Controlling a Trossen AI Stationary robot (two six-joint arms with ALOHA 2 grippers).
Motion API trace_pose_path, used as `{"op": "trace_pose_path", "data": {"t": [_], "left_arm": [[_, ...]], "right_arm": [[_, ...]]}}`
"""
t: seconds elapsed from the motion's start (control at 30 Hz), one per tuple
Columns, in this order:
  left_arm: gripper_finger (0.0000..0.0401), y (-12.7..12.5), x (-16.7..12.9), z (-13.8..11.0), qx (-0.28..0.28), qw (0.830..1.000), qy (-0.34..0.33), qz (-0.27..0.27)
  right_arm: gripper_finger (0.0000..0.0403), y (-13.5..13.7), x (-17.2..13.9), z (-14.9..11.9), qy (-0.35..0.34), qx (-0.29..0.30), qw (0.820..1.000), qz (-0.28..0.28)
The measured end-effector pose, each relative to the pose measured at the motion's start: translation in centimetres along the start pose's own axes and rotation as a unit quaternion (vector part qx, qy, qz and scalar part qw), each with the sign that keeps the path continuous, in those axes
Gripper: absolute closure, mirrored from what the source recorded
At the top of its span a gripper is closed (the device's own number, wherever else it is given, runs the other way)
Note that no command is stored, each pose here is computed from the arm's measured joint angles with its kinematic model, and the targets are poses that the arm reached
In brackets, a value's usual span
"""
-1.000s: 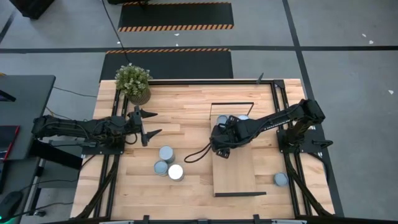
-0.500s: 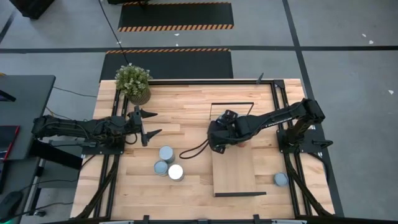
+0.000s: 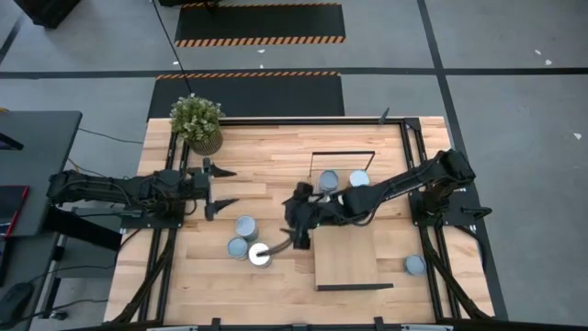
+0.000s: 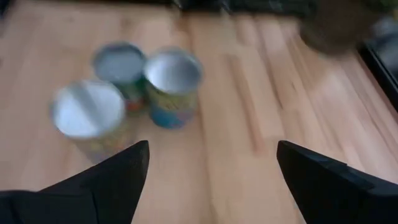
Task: Pick and place cans onto a shelf
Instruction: Put the canned cherries can on the shelf
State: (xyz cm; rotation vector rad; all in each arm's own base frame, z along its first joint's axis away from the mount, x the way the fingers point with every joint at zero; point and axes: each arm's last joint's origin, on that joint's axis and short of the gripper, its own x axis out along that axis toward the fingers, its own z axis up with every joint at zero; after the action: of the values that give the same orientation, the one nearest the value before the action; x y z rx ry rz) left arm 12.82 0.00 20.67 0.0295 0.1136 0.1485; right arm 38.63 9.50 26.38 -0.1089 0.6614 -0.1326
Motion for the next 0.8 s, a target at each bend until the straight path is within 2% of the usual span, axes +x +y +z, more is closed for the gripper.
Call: {"op": "trace_pose_path", "data": {"t": [0.1, 0.2, 0.33, 0.47, 0.53, 0.63, 0.8], "left_arm": [[0.0015, -0.3, 0.1, 0.3, -0.002, 0.999, 0.040, -0.036], [0.0015, -0.6, 0.1, 0.2, -0.014, 0.990, 0.127, -0.054], [0.0015, -1.6, 0.4, 1.9, -0.038, 0.984, 0.142, -0.097], [0.0015, -2.2, 1.4, 4.4, -0.095, 0.983, 0.148, -0.056], [0.0015, -2.6, 1.8, 5.2, -0.093, 0.976, 0.188, -0.051], [0.0015, -3.1, 2.4, 6.3, -0.088, 0.956, 0.278, -0.036], [0.0015, -3.3, 2.5, 6.2, -0.074, 0.891, 0.446, 0.024]], "right_arm": [[0.0043, 0.5, 0.7, -1.2, -0.013, -0.022, 1.000, 0.007], [0.0044, 0.5, 1.1, -2.5, -0.005, -0.030, 1.000, 0.005], [0.0044, 0.4, 1.6, -3.7, 0.002, -0.033, 0.999, 0.002], [0.0044, 0.2, 1.9, -4.0, -0.011, -0.044, 0.999, 0.000], [0.0044, 0.1, 2.0, -4.1, -0.011, -0.052, 0.999, -0.003], [0.0044, -0.1, 2.1, -4.0, -0.013, -0.057, 0.998, -0.005], [0.0044, 0.0, 2.1, -4.1, -0.010, -0.071, 0.997, -0.004]]}}
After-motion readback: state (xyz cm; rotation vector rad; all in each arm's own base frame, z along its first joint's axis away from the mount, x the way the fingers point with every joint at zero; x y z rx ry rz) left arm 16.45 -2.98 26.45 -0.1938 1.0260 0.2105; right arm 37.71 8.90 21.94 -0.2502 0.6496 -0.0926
